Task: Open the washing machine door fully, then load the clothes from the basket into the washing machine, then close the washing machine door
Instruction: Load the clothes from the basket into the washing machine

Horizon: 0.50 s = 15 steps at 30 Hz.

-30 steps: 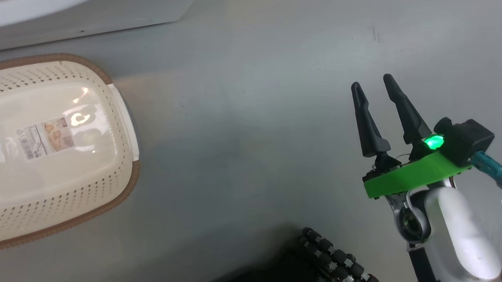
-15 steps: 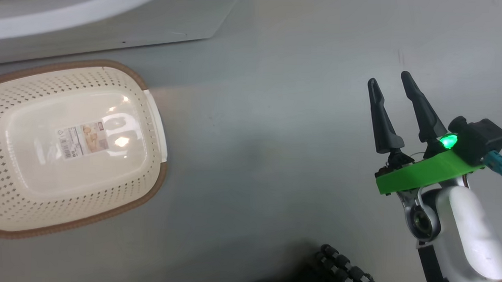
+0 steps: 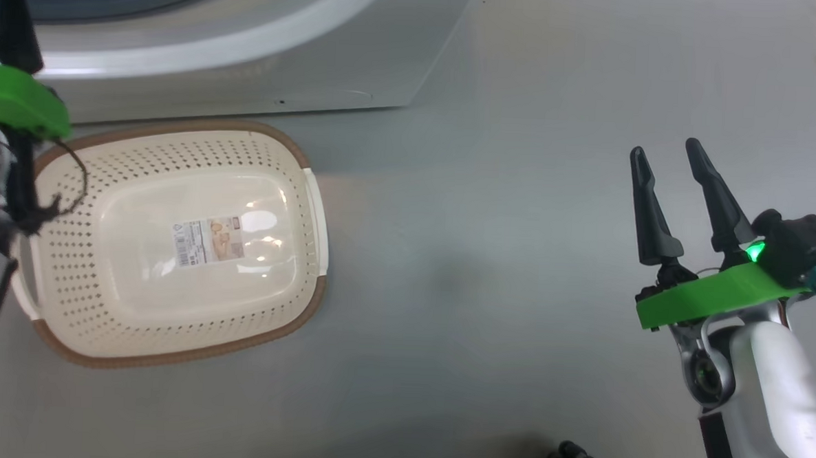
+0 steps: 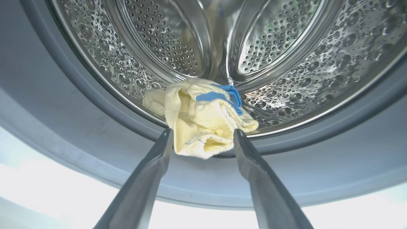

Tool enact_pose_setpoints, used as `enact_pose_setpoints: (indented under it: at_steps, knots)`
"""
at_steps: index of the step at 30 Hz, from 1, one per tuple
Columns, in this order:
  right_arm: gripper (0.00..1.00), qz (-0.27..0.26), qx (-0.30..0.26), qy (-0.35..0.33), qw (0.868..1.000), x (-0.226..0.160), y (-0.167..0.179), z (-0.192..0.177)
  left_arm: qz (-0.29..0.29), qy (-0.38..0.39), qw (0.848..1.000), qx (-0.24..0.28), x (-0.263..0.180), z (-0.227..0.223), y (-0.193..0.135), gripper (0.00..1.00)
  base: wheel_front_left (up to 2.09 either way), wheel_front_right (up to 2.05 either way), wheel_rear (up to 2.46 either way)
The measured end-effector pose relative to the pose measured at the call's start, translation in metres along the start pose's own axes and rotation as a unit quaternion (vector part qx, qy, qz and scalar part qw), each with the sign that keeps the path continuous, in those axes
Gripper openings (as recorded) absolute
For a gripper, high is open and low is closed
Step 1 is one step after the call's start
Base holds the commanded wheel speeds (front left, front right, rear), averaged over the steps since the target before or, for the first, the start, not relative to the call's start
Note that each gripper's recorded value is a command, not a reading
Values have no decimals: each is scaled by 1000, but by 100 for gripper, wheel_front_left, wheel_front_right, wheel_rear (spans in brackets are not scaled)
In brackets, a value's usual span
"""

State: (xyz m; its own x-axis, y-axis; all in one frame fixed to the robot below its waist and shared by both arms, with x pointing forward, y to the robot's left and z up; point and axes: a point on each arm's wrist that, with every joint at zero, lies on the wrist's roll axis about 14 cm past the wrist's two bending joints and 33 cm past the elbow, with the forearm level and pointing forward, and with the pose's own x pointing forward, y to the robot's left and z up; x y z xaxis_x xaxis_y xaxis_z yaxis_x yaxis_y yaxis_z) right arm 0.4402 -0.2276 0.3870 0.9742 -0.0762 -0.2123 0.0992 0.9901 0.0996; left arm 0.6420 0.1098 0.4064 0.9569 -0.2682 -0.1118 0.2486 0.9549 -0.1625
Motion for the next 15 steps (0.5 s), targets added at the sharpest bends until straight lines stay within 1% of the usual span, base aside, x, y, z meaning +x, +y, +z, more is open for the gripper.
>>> enact_pose_setpoints:
  at_steps: [7, 8, 15]
  knots:
    - [100, 17, -6, -10, 1000, -2, 13, 8, 7, -10, 1000, 12, -63, 4, -16, 100, 0, 0, 0]
    - [100, 17, -6, -10, 1000, -2, 13, 8, 7, -10, 1000, 12, -63, 4, -16, 100, 0, 0, 0]
    - [100, 37, -11, -28, 999, -6, 27, 23, 14, -13, 1000, 13, -113, 11, -26, 100, 0, 0, 0]
